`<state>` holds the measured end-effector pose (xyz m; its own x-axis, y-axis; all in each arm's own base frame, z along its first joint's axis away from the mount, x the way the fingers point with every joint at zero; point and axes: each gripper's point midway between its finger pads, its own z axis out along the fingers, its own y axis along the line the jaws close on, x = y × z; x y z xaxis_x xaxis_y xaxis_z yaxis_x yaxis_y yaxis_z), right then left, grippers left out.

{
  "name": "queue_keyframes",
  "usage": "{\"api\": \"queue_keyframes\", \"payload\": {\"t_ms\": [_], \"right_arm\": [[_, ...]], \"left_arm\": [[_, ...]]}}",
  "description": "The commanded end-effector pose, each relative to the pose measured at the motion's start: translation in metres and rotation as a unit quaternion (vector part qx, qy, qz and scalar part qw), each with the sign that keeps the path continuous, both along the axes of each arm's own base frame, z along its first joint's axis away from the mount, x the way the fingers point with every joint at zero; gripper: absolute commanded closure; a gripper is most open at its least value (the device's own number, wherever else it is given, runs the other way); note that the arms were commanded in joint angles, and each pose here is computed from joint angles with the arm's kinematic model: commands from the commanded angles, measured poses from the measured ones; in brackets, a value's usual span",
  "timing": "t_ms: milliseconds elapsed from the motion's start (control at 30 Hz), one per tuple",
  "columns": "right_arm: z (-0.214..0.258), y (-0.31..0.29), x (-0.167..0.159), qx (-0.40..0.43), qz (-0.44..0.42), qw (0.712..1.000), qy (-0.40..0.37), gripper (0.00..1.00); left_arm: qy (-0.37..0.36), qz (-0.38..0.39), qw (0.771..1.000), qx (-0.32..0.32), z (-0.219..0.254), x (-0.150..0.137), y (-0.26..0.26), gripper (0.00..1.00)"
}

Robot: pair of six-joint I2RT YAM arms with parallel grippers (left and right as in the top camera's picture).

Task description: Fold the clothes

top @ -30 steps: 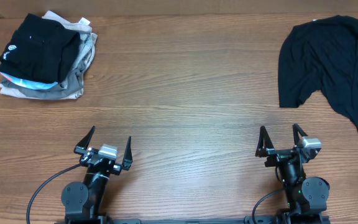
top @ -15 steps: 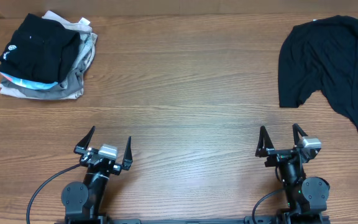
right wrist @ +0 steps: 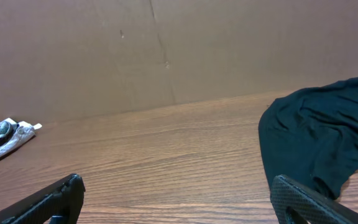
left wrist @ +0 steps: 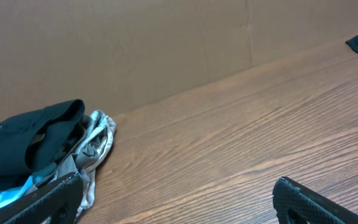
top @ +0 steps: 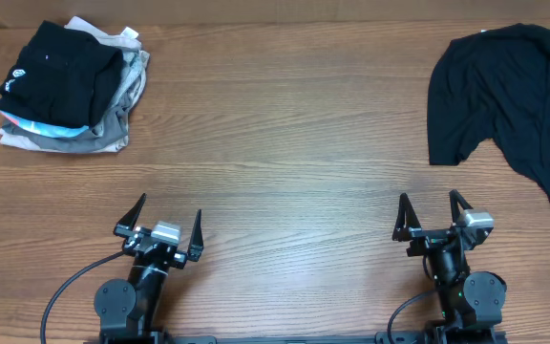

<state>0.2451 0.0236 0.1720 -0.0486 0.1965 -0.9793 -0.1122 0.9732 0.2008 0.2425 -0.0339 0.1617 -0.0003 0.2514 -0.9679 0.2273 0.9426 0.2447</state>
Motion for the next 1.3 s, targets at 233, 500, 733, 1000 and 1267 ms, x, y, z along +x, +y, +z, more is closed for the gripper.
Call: {"api": "queue_keyframes", "payload": {"t_ms": [233, 500, 733, 1000, 1267], "right_arm": [[-0.0016, 0.0002, 0.0002, 0.0, -0.001, 1.0, -0.002, 0.0], [-0.0016, 0.0001, 0.0002, 0.0, -0.001, 1.0, -0.002, 0.0], [-0.0016, 0.0001, 0.0002, 0.0, -0.001, 1.0, -0.003, 0.0], [-0.0016, 0.0001, 0.0002, 0.0, -0.001, 1.0, -0.003, 0.0], [-0.0006, 0.0001, 0.0002, 0.0, -0.001, 1.0, -0.004, 0.0]], "left_arm": [[-0.004, 0.0, 1.0, -0.003, 0.0011, -0.0003, -0.0006, 0.0], [-0.004, 0.004, 1.0, -0.002, 0.0011, 0.0, 0.0007, 0.0], [-0.005, 0.006, 1.0, 0.002, 0.0011, 0.0001, 0.0014, 0.0], [-0.005, 0.006, 1.0, 0.001, 0.0011, 0.0001, 0.0014, 0.0], [-0.007, 0.004, 1.0, 0.002, 0.0021, 0.0, 0.0008, 0.0]]}}
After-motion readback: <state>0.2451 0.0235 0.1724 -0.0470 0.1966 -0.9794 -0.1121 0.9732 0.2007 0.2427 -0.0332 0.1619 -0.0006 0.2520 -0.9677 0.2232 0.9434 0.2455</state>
